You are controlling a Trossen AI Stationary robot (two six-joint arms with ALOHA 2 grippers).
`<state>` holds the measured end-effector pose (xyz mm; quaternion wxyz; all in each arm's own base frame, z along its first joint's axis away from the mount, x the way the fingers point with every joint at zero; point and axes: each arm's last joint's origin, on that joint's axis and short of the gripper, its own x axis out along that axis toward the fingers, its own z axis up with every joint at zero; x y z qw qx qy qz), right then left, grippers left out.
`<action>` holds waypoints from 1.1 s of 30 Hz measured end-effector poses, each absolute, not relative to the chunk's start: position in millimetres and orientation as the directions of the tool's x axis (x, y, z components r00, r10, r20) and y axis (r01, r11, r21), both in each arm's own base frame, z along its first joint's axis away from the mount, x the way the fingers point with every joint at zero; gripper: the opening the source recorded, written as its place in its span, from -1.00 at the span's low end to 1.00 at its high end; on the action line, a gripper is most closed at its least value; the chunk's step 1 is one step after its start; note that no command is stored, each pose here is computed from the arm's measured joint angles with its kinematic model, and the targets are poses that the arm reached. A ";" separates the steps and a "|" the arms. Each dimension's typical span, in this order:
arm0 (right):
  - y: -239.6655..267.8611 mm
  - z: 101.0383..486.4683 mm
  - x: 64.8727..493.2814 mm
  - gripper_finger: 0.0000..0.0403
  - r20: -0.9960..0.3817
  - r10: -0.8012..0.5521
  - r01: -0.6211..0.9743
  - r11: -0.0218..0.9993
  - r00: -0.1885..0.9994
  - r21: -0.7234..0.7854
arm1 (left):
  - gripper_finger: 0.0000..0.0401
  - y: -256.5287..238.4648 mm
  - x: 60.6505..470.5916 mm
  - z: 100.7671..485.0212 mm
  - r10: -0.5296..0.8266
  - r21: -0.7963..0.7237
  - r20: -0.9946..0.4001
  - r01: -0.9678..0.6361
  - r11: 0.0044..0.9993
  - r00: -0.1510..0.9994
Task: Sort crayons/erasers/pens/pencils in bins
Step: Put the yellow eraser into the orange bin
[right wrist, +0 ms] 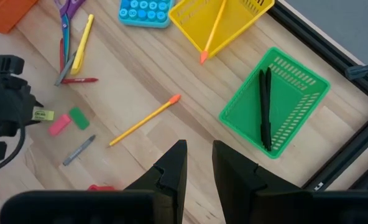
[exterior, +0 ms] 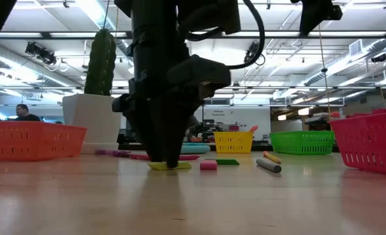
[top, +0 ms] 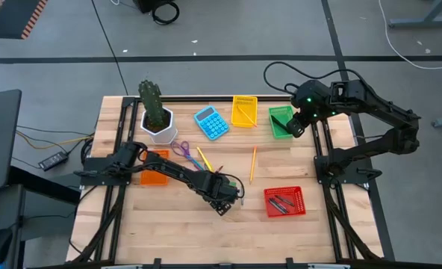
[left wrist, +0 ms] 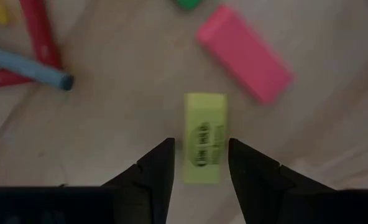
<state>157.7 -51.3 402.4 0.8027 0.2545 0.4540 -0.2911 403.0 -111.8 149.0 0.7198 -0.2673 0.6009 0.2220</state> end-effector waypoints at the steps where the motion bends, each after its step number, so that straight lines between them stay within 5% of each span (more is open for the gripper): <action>1: -51.2 402.4 157.7 -0.59 -0.877 -0.236 0.698 0.701 0.418 0.144 | -0.21 -112.1 402.3 147.4 -0.001 -0.110 -0.986 -0.638 0.762 0.169; 16: -51.3 402.4 157.6 -0.59 -0.877 -0.236 0.700 0.699 0.418 0.146 | -0.23 -115.4 403.2 141.6 -0.003 -0.102 -0.987 -0.618 0.780 0.159; 28: -51.2 402.4 157.6 -0.59 -0.877 -0.236 0.698 0.701 0.418 0.144 | -0.58 -115.7 402.5 140.6 0.001 -0.095 -0.988 -0.611 0.786 0.154; 33: -51.2 402.4 157.6 -0.59 -0.877 -0.236 0.698 0.702 0.418 0.144 | -0.58 -115.9 402.6 140.6 -0.010 -0.102 -0.988 -0.610 0.786 0.153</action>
